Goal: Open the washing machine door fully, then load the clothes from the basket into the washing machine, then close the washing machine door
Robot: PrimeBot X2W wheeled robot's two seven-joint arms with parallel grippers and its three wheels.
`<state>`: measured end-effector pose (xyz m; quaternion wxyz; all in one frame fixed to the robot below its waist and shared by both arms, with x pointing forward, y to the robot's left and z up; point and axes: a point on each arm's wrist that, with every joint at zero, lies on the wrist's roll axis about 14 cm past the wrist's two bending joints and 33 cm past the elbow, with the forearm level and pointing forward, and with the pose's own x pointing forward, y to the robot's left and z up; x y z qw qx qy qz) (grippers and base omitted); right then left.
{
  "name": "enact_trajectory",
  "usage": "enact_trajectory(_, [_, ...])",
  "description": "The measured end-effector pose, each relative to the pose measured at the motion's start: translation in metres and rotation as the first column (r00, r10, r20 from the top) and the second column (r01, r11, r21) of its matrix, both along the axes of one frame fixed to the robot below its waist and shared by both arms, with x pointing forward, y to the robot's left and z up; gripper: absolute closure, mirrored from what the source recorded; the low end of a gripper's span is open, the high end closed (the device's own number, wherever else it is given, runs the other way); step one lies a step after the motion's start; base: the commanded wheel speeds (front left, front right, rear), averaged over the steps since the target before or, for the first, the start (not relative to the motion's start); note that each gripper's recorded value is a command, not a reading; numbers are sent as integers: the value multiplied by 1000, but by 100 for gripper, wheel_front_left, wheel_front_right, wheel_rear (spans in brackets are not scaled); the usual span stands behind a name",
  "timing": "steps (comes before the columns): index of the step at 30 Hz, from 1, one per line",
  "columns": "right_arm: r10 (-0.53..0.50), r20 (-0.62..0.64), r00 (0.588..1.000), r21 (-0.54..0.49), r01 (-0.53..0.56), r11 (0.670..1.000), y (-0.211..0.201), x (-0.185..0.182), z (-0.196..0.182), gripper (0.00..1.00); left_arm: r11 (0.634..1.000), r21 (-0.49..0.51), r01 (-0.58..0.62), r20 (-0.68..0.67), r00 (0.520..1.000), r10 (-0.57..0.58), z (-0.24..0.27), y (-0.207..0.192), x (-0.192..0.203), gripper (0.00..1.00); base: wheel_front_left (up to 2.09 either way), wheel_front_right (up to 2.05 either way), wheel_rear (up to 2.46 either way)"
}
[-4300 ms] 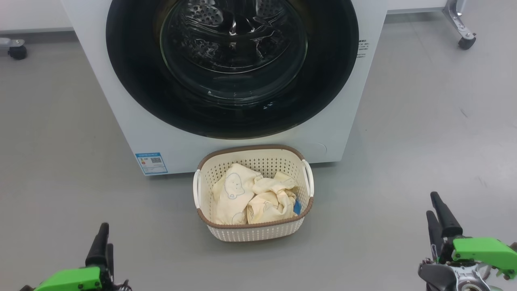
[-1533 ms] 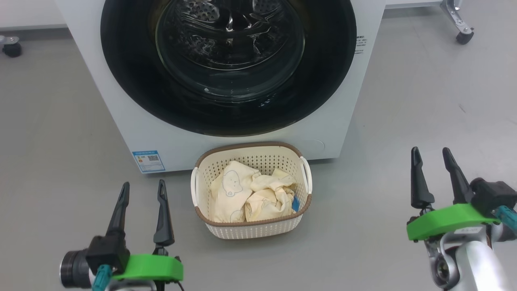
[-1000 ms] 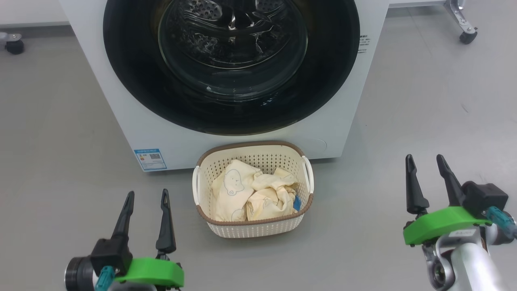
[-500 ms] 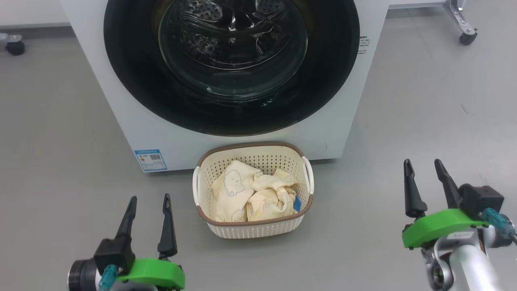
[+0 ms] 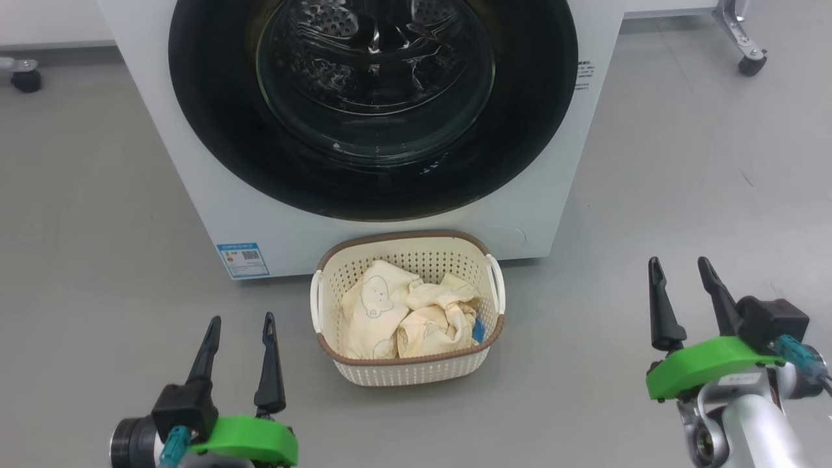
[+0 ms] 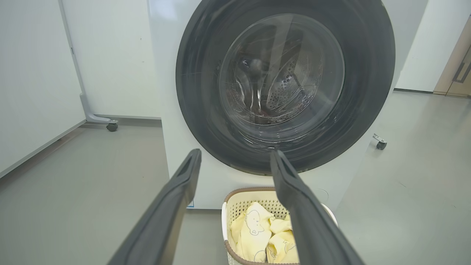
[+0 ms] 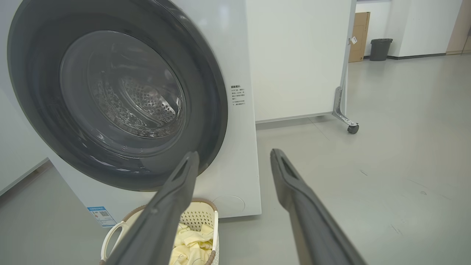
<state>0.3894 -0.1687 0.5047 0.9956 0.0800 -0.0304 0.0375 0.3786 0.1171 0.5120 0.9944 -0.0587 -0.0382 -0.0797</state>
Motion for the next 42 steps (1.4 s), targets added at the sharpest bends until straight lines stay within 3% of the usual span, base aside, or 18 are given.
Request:
enact_trajectory(23, [4,-17,1000,-8,-4,1000,1,0,-6,0,999,9,31,-34,999,-31,-12,-7,-2,0,8,8,-16])
enact_trajectory(42, [10,-13,1000,-16,-10,1000,3,5,-4,0,999,25,34,-34,999,-33,-12,-6,0,0,107,107,-214])
